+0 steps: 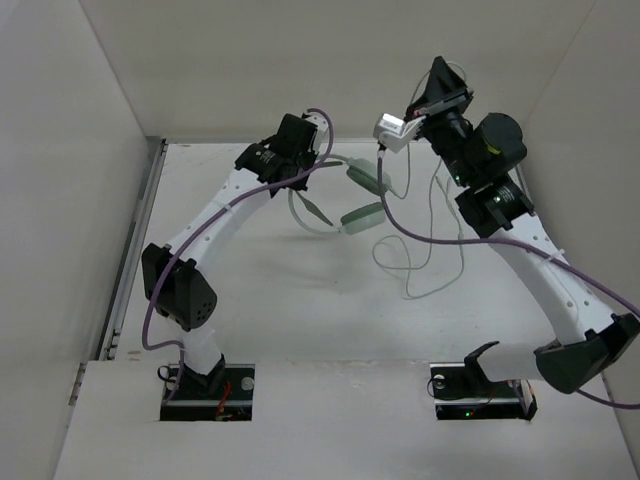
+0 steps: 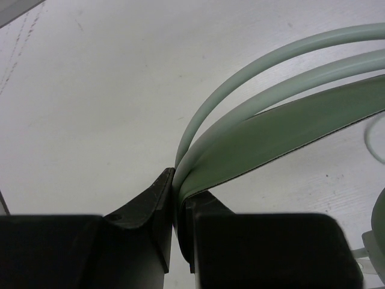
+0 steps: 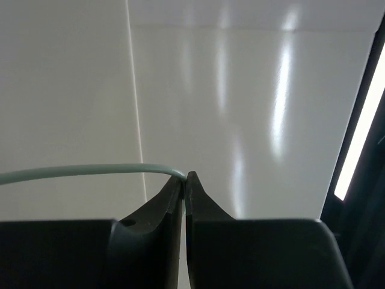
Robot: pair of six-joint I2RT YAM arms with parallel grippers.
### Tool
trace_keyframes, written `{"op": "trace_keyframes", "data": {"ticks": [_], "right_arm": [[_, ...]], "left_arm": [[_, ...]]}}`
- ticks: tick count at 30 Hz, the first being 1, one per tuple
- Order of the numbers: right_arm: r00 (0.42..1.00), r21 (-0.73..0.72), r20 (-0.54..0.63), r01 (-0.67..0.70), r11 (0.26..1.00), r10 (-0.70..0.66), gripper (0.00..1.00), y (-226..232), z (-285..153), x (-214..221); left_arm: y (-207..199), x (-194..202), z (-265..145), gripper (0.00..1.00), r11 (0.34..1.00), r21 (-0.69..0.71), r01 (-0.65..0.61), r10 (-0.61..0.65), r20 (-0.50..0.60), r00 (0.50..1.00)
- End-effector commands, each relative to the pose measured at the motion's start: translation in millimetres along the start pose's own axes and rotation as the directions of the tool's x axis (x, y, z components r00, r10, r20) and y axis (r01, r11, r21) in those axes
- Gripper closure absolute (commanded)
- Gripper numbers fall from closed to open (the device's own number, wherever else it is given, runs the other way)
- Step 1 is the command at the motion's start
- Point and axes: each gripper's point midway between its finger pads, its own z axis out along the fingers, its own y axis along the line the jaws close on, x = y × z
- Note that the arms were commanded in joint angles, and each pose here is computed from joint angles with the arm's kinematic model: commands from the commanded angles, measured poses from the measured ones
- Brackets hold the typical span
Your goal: Wrap the headphones
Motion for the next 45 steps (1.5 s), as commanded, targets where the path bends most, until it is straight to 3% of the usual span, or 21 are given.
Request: {"op": "trace_keyframes", "data": {"ticks": [1,4,9,13,24,33,37,45], "right_arm": [[0.978,0.186,0.206,-0.077,0.98,0.038,1.0,-54,-28,-44],[0.943,0.123,0.326,-0.116,0.986,0.07,1.0,-31,-49,-78],[0.889,0.012,0.419,-0.21,0.978,0.186,1.0,1,-71,-98],[0.889,-0.064,0.386,-0.241,0.968,0.247,1.0,24,-69,-82],[0.922,-0.111,0.306,-0.212,0.971,0.236,0.99,58,-60,-34],[0.879,-0.208,0.25,-0.36,0.91,0.405,0.99,82,-62,-28],[0.826,-0.234,0.253,-0.452,0.861,0.503,0.99,74,-63,-41],[0.599,-0.401,0.218,-0.665,0.63,0.77,0.99,51,-76,-72]], "left_arm": [[-20,-20,-10,1.0,0.997,0.072,-0.011,0.006,0.071,0.997],[-29,-26,-13,1.0,0.995,0.104,-0.009,0.001,0.084,0.997],[-42,-40,-29,1.0,0.984,0.178,-0.009,-0.013,0.124,0.992],[-68,-49,-55,1.0,0.961,0.269,-0.06,0.011,0.178,0.984],[-116,-30,-108,1.0,0.85,0.474,-0.23,0.123,0.245,0.962],[-137,-37,-141,1.0,0.762,0.581,-0.286,0.104,0.326,0.94],[-151,-44,-153,1.0,0.704,0.656,-0.271,0.041,0.343,0.938],[-159,-50,-157,1.0,0.66,0.716,-0.226,-0.047,0.339,0.94]]}}
